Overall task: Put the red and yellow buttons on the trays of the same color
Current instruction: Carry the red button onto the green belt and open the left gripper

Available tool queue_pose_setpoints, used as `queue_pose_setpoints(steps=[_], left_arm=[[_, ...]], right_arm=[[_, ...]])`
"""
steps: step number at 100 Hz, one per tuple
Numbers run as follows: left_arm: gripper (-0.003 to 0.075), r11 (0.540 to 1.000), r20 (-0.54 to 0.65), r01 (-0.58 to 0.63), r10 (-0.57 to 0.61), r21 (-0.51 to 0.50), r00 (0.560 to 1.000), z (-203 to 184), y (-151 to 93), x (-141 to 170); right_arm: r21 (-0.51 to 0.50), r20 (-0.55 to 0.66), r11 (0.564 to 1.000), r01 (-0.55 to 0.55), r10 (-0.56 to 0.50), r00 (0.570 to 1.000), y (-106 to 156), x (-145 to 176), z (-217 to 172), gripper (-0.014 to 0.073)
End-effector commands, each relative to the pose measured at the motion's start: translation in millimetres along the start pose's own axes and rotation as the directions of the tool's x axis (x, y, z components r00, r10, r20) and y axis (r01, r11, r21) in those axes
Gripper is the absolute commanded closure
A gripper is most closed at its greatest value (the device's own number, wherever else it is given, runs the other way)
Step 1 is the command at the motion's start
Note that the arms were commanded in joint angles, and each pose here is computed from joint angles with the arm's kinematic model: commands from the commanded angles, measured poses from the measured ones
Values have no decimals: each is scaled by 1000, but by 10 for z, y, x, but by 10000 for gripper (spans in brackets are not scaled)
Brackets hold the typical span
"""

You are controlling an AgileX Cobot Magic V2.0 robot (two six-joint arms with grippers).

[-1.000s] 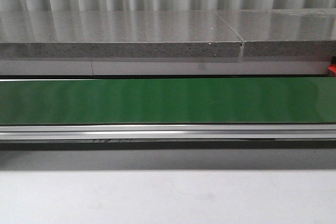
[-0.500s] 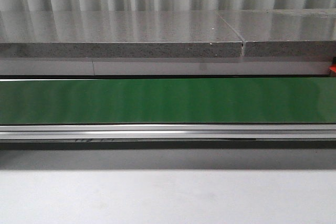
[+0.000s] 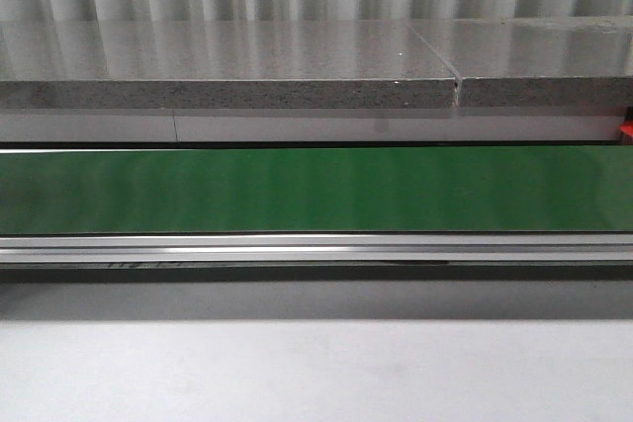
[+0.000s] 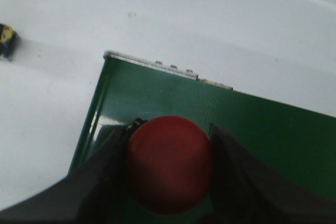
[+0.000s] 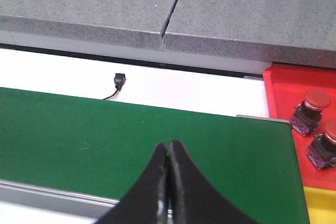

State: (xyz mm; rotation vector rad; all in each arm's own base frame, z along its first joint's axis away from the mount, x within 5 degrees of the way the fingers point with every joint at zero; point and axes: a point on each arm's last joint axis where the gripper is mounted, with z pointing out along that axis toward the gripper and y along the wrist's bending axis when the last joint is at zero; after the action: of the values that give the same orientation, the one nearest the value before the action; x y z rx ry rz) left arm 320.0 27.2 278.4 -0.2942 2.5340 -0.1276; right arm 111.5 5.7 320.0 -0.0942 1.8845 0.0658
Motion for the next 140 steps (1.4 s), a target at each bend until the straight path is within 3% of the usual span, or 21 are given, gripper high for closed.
queue_pose_setpoints(steps=[1, 44, 56, 71, 78, 111, 125, 140], left_arm=[[741, 1000, 117, 3, -7, 29, 993, -168, -54, -67], [718, 1000, 105, 5, -7, 18, 994, -31, -11, 79], [554, 999, 111, -15, 11, 32, 994, -38, -26, 76], [209, 998, 105, -26, 20, 62, 994, -51, -56, 76], [148, 998, 99, -26, 19, 64, 995, -57, -59, 74], [156, 998, 204, -38, 26, 59, 979, -278, -36, -213], [156, 1000, 277, 8, -15, 26, 961, -373, 148, -349], [156, 996, 280, 88, -77, -26, 957, -329, 466, -375]], right_arm=[[26, 90, 1000, 4, -6, 996, -19, -153, -44, 662], [25, 88, 1000, 4, -6, 996, -19, -152, -44, 662], [25, 88, 1000, 4, -6, 996, -19, -152, -44, 662], [25, 88, 1000, 4, -6, 996, -19, -152, -44, 662], [25, 88, 1000, 4, -6, 996, -19, -152, -44, 662], [25, 88, 1000, 4, -6, 996, -19, -152, -44, 662], [25, 88, 1000, 4, -6, 996, -19, -152, -44, 662], [25, 88, 1000, 4, -6, 996, -19, -152, -44, 662]])
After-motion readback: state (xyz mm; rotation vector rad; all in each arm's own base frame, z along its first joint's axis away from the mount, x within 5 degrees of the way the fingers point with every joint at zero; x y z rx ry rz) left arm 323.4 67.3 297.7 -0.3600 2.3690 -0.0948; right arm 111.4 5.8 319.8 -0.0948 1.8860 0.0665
